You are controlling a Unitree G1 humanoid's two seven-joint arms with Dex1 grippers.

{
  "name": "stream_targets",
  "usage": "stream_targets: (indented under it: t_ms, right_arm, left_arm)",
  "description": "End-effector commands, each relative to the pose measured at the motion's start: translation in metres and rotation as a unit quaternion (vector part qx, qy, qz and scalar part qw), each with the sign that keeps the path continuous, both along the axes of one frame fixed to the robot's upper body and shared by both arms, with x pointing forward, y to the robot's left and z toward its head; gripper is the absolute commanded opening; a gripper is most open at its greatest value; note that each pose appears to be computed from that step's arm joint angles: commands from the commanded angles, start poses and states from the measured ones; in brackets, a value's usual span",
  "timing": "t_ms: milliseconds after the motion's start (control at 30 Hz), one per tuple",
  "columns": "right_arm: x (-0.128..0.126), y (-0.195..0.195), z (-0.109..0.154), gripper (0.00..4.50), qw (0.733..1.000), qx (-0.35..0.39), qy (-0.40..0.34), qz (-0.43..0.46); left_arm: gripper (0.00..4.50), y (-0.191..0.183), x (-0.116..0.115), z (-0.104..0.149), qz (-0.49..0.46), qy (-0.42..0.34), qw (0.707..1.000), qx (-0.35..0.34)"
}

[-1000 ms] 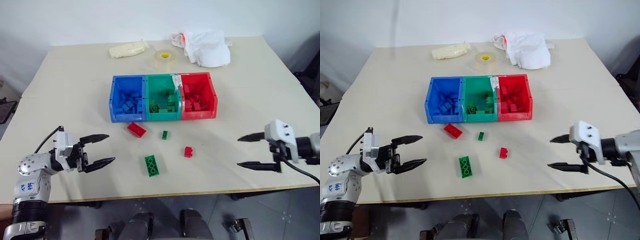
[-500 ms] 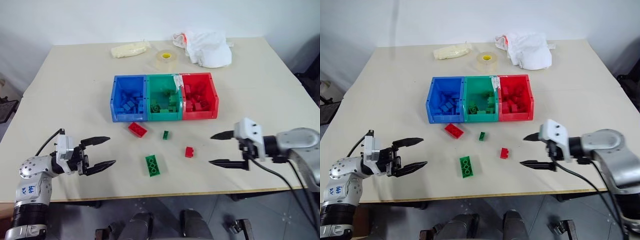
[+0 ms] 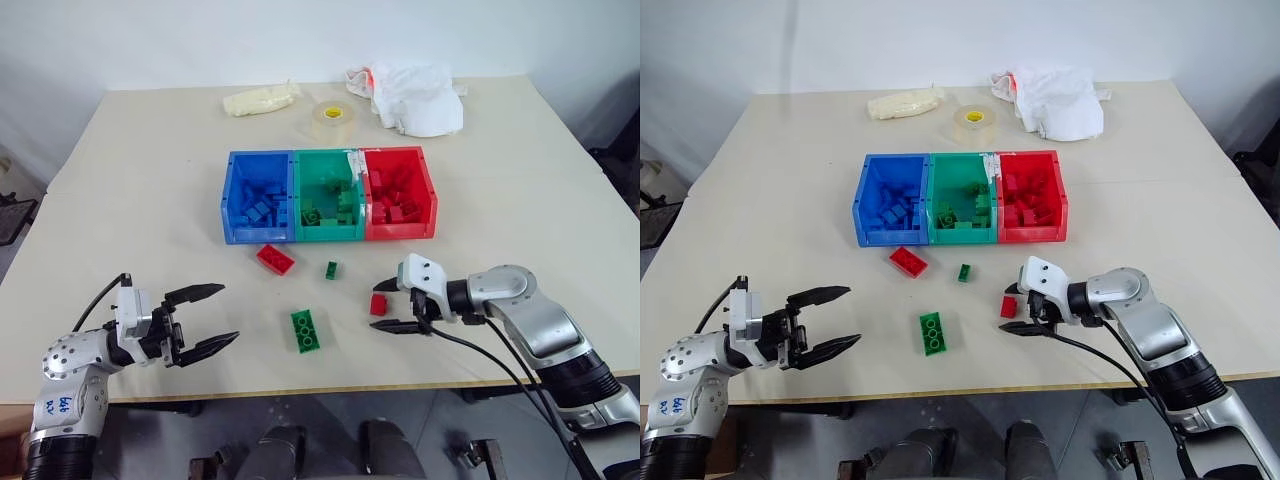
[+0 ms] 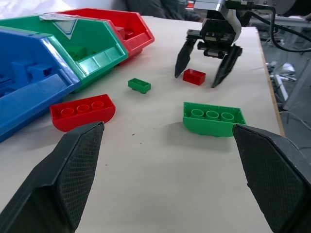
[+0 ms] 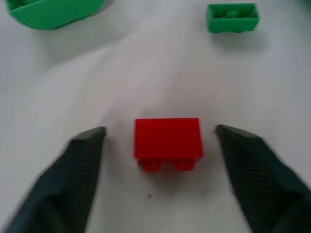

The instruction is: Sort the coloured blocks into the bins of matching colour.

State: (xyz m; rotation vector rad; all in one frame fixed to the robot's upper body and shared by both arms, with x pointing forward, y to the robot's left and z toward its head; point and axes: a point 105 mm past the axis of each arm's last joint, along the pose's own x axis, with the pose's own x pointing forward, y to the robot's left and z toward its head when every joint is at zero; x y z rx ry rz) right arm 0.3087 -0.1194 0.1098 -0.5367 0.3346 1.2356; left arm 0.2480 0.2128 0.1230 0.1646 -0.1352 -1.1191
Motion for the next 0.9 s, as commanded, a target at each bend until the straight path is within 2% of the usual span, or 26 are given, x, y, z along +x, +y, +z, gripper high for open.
stream_targets:
  t_ms: [33, 100, 133, 233, 400, 600, 667, 733, 900]
  right_arm:
    - [-0.001, 0.004, 0.005, 2.23, 1.0, 0.013, -0.004, 0.008]
    - [0.0, 0.004, 0.01, 1.6, 1.0, 0.017, -0.011, 0.006]
    - [0.0, 0.003, 0.012, 1.46, 1.0, 0.018, -0.015, 0.006]
    - [0.01, 0.002, 0.029, 1.47, 0.998, 0.035, -0.042, -0.011]
    - [0.038, -0.002, 0.078, 1.47, 0.99, 0.084, -0.108, -0.041]
    - [0.085, -0.021, 0.114, 1.47, 0.975, 0.083, -0.173, -0.11]
    - [0.105, -0.029, 0.121, 2.22, 0.97, 0.083, -0.175, -0.147]
    - [0.118, -0.033, 0.124, 2.72, 0.965, 0.072, -0.19, -0.167]
    - [0.127, -0.028, 0.126, 4.43, 0.964, 0.061, -0.206, -0.156]
  left_arm:
    - [4.5, 0.005, -0.002, 0.01, 0.01, -0.02, 1.0, -0.006]
    - [4.5, 0.005, -0.002, 0.011, 0.011, -0.021, 1.0, -0.006]
    - [4.5, 0.005, -0.001, 0.011, 0.012, -0.021, 1.0, -0.006]
    - [4.5, 0.006, 0.0, 0.011, 0.012, -0.022, 1.0, -0.006]
    - [4.5, 0.006, 0.006, 0.013, 0.01, -0.025, 1.0, -0.005]
    - [4.5, 0.001, 0.013, 0.013, 0.001, -0.028, 1.0, -0.009]
    - [4.5, -0.001, 0.015, 0.013, -0.002, -0.029, 1.0, -0.01]
    - [4.5, -0.002, 0.016, 0.013, -0.004, -0.03, 0.999, -0.01]
    - [4.5, -0.003, 0.018, 0.014, -0.006, -0.035, 0.999, -0.011]
